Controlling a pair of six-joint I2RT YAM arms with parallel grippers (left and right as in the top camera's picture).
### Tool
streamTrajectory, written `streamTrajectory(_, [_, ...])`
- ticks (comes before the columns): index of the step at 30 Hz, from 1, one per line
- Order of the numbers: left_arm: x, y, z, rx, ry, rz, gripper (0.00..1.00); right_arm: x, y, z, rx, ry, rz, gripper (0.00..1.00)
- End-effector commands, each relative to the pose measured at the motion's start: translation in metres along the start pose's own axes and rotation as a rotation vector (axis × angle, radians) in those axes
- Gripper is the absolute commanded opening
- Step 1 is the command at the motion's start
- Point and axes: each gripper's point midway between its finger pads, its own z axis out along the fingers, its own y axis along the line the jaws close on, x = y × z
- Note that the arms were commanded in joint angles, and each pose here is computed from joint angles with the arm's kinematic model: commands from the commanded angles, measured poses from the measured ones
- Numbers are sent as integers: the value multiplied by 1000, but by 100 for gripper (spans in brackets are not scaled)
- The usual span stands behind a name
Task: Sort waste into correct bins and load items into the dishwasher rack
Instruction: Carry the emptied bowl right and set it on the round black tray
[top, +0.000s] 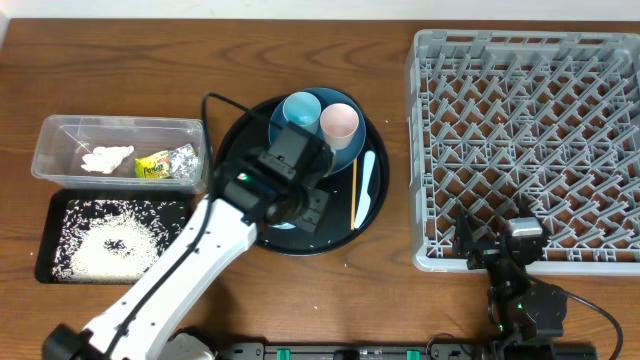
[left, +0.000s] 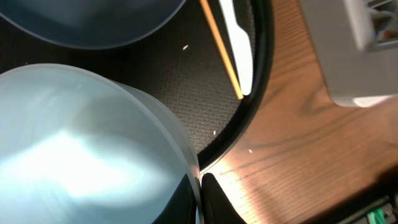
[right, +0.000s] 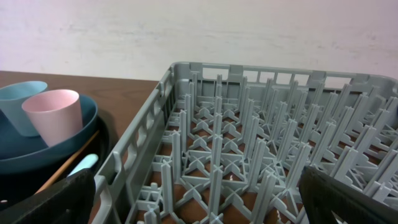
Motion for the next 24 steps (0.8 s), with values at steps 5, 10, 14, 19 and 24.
streamTrajectory(5, [8,3,42,-72,100,-39,6,1,1,0,-2,4,-9,99])
streamTrajectory(10, [11,-6,64,-72,143,-12,6,1,1,0,-2,4,-9,99])
streamTrajectory(14, [13,-8,73,-74,159,-7,6,1,1,0,-2,4,-9,99])
streamTrajectory(19, [13,-7,83,-79,177,-9,10,1,1,0,-2,4,-9,99])
streamTrajectory(24, [18,-5,92,-87,209,-11,27,1,1,0,-2,4,-9,99])
